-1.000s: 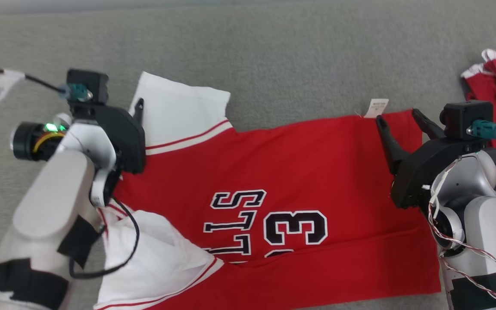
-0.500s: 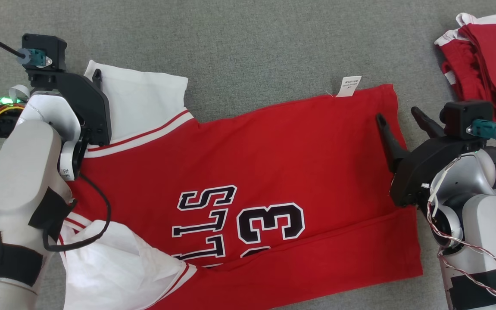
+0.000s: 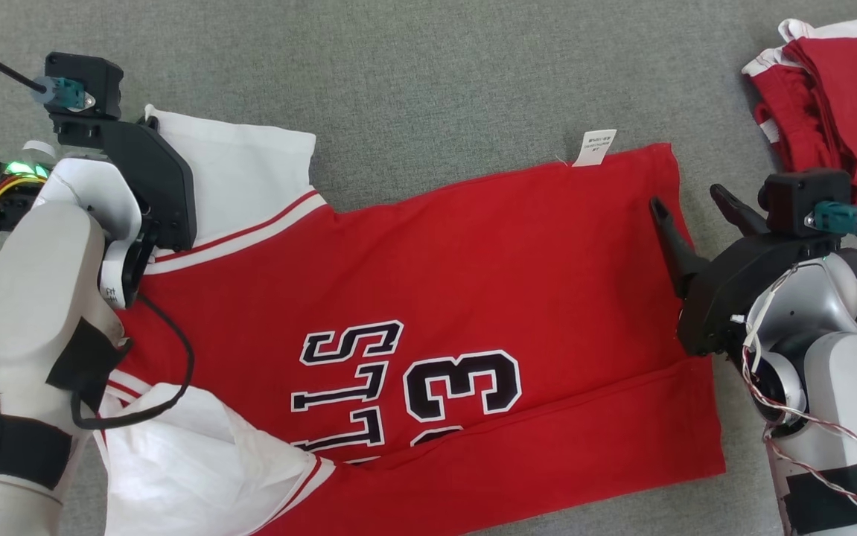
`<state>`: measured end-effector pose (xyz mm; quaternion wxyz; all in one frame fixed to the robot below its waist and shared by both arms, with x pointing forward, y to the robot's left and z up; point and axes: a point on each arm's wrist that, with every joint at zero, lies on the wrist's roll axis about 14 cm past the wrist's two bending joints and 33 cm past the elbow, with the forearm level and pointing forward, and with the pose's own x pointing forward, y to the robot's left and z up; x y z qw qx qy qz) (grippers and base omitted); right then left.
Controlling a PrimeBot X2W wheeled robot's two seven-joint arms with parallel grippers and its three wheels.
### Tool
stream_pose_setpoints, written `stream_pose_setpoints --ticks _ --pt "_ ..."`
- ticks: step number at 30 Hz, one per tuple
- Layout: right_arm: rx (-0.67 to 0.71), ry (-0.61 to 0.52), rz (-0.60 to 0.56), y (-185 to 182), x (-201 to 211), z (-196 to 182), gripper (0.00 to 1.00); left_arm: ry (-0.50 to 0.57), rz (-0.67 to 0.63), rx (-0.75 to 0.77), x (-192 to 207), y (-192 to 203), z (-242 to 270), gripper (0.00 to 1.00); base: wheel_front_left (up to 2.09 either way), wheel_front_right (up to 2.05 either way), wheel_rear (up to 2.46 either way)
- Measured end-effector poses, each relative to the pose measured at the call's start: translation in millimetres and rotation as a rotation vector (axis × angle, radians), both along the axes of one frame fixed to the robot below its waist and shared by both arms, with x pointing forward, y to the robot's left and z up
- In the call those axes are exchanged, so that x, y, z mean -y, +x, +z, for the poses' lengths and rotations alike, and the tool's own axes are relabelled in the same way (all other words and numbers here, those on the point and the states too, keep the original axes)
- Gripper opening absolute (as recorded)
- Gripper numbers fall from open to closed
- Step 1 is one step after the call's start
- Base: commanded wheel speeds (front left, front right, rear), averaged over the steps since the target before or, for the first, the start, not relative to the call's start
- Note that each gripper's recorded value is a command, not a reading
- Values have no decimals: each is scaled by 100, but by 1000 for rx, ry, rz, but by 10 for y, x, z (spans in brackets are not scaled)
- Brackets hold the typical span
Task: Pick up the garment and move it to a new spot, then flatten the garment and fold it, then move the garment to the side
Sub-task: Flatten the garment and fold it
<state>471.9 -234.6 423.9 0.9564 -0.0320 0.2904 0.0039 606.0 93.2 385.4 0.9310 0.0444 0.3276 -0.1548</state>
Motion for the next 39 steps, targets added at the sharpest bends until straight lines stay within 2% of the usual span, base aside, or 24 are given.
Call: stream_pose_setpoints --ticks 5,7,11,28,30,31,32,33,34,36,39 --pt "-7 -64 13 104 75 57 100 -28 19 24 -26 45 60 0 0 0 0" --pt "-10 -138 17 196 177 107 100 -70 28 29 -43 44 90 0 0 0 0" --pt "-53 -193 29 261 229 65 100 -72 30 32 -125 19 107 0 0 0 0" --pt "-236 -182 89 420 168 -243 100 -78 51 31 -228 -83 138 0 0 0 0" --pt "-252 -181 95 442 166 -274 93 -81 51 30 -229 -83 136 0 0 0 0" --pt "-257 -178 97 455 163 -285 77 -81 53 29 -230 -83 132 0 0 0 0" --pt "-262 -175 102 464 150 -299 77 -80 54 27 -234 -85 128 0 0 0 0" --pt "-271 -170 105 470 136 -322 70 -80 54 25 -238 -87 123 0 0 0 0" --pt "-280 -165 109 472 123 -340 53 -80 54 24 -241 -87 120 0 0 0 0" --pt "-290 -161 119 485 93 -365 43 -81 57 23 -251 -87 112 0 0 0 0" --pt "-290 -157 134 499 54 -384 0 -87 60 23 -257 -87 115 0 0 0 0"
